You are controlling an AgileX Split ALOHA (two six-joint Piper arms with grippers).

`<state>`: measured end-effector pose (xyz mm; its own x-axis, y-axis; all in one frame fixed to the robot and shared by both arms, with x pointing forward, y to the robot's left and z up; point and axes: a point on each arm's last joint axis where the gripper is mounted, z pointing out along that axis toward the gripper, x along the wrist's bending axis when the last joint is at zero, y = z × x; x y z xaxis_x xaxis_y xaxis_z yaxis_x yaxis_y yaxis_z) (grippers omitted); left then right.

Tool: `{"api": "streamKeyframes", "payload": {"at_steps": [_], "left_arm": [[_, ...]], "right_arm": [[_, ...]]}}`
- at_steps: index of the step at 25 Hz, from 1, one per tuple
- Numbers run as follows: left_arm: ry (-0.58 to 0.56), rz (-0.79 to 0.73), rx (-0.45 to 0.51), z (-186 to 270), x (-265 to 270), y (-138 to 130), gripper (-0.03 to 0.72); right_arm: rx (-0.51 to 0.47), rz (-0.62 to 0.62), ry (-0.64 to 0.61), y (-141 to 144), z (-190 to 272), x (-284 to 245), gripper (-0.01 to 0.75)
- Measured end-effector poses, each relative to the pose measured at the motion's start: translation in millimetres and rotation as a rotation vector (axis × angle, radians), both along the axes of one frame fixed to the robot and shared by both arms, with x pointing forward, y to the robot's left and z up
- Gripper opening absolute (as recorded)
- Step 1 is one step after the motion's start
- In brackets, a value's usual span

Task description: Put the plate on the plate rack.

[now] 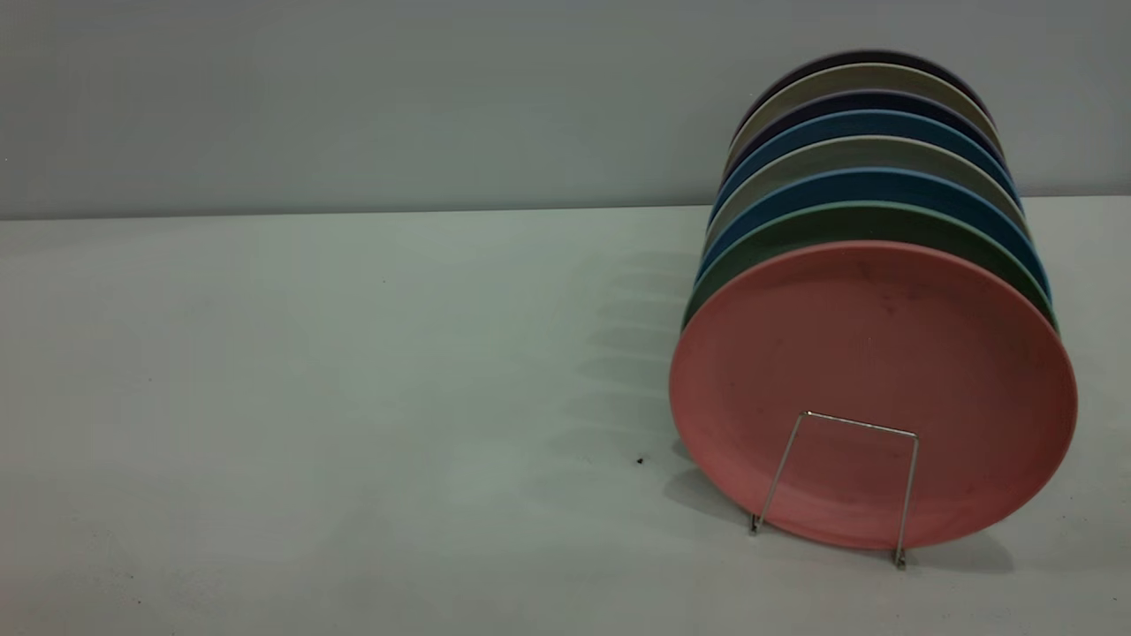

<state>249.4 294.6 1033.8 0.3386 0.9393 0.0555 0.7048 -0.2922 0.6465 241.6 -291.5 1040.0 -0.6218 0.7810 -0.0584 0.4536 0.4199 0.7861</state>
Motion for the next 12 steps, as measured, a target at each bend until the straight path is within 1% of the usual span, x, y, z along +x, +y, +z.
{"api": "streamKeyframes", "payload": {"at_steps": [7, 9, 12], "left_arm": [[0.001, 0.0, 0.0, -0.1, -0.1, 0.0, 0.454], [-0.001, 0.002, 0.0, -0.1, -0.5, 0.1, 0.454], [-0.031, 0.027, -0.006, 0.2, -4.5, 1.1, 0.454]], "right_arm": [[0.0, -0.008, 0.0, 0.0, 0.0, 0.1, 0.297], [0.0, -0.052, 0.0, -0.2, 0.0, 0.4, 0.297], [0.001, -0.151, 0.0, -0.5, 0.0, 1.2, 0.297]]}}
